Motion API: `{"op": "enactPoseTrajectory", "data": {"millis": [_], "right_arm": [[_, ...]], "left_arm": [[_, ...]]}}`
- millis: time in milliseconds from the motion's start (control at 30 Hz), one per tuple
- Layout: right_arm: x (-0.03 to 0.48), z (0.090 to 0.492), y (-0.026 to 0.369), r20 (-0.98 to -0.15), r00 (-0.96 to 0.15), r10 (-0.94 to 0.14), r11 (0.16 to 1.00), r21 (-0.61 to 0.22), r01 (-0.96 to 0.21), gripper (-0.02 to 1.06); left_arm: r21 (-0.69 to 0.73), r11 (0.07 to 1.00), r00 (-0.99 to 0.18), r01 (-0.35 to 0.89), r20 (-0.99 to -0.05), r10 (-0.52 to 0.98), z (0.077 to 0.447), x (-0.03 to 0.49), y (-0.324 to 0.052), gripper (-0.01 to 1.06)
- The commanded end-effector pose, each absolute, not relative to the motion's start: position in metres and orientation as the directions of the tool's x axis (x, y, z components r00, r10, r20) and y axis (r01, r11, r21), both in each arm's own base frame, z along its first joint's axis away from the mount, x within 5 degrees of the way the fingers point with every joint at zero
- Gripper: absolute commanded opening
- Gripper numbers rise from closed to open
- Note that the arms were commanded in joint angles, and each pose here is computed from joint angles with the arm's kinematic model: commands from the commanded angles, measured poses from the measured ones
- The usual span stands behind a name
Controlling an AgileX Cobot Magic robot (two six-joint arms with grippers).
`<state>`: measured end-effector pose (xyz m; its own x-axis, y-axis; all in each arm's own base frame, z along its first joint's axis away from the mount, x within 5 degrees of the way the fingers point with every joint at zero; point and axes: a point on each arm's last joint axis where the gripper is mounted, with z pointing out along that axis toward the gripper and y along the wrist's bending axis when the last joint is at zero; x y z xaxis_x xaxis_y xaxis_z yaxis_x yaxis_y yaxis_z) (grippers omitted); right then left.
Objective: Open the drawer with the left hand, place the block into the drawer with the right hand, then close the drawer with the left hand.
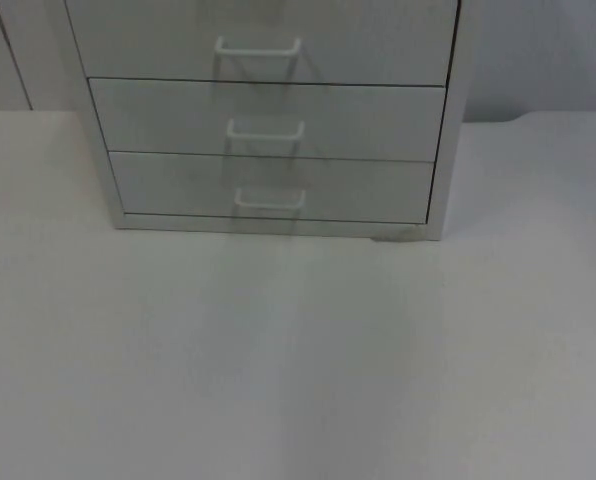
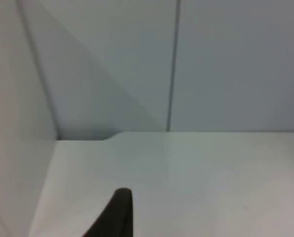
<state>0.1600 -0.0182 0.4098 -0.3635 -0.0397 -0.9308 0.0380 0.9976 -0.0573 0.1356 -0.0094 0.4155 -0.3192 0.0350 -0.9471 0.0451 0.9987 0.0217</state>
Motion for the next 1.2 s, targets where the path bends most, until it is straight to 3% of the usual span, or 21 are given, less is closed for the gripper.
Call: {"op": "enactPoseTrajectory", "data": {"millis": [0, 433, 733, 1167], "right_arm": [[0.120, 0.395, -0.008, -0.926, -0.375, -0.037, 0.999, -0.042, 0.006, 1.04], [0.048, 0.334, 0.002, -0.920, -0.389, 0.036, 0.998, 0.015, 0.055, 1.04], [0.014, 0.306, 0.002, -0.889, -0.458, 0.016, 0.997, -0.020, 0.073, 1.04], [-0.009, 0.282, 0.002, -0.885, -0.465, 0.004, 0.994, -0.047, 0.099, 1.04]], "left_arm": [[0.066, 0.996, -0.303, 0.056, -0.950, 0.080, 0.418, 0.117, -0.007, 1.04], [0.089, 0.996, -0.341, 0.018, -0.936, 0.090, 0.410, 0.063, 0.004, 1.04], [0.076, 0.997, -0.410, -0.014, -0.910, 0.064, 0.346, 0.030, 0.011, 1.04], [0.094, 0.995, -0.446, -0.022, -0.892, 0.074, 0.333, 0.021, 0.015, 1.04]]}}
